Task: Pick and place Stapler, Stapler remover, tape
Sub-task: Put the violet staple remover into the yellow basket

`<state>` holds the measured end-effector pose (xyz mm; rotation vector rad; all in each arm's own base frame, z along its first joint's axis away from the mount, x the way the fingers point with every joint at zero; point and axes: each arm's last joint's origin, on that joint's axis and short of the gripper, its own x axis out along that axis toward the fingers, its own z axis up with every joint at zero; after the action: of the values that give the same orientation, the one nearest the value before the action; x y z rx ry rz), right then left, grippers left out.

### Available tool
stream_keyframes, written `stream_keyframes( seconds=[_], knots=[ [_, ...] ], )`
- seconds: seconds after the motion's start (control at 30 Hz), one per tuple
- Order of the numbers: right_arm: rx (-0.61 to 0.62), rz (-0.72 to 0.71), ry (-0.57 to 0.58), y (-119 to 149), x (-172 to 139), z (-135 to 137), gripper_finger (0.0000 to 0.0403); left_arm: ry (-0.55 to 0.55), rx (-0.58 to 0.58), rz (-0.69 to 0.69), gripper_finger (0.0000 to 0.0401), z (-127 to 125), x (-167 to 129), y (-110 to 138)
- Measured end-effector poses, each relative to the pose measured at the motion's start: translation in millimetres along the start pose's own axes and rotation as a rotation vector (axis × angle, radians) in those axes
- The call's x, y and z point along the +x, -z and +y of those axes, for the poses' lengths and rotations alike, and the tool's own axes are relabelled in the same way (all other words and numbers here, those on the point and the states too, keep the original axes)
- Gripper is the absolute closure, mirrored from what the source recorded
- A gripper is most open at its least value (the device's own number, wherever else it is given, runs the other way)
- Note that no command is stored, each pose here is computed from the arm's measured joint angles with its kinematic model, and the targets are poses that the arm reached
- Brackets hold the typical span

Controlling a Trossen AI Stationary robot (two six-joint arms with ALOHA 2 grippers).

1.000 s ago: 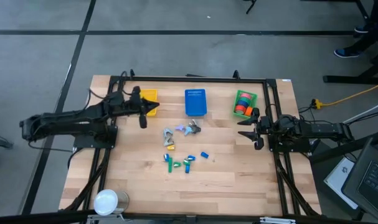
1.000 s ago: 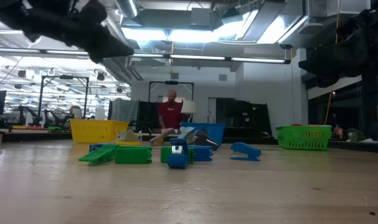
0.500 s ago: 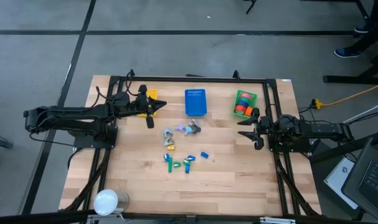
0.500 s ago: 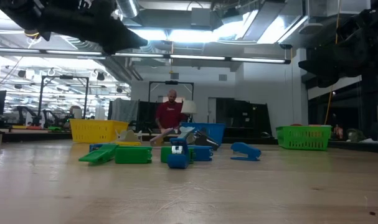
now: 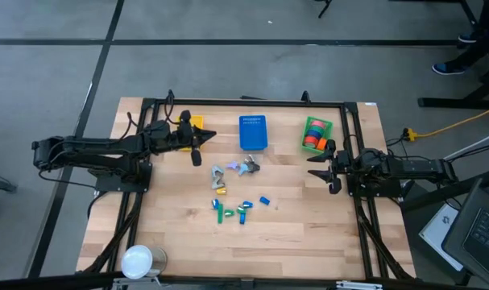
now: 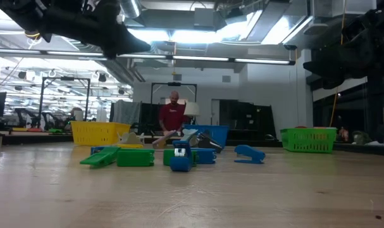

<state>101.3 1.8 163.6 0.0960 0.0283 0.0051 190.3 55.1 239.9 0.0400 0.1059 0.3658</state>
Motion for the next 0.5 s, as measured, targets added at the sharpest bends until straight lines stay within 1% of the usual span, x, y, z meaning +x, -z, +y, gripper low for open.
stream_keyframes(
  seconds=[0.13, 0.23, 0.4, 0.5],
  knots=[
    [0.000, 0.000, 0.000, 0.0, 0.0, 0.0, 0.0192, -0.004, -0.057, -0.008, 0.0394, 0.2, 0.0, -0.7],
    [0.000, 0.000, 0.000, 0.0, 0.0, 0.0, 0.0192, 0.023, -0.098, -0.034, 0.0389, -0.5, -0.1, -3.3],
    [0.000, 0.000, 0.000, 0.0, 0.0, 0.0, 0.0192, 0.031, -0.119, -0.053, 0.0398, -0.6, -0.2, -5.2],
    [0.000, 0.000, 0.000, 0.0, 0.0, 0.0, 0.0192, 0.053, -0.121, -0.052, 0.0399, -1.7, -0.3, -5.2]
  ],
)
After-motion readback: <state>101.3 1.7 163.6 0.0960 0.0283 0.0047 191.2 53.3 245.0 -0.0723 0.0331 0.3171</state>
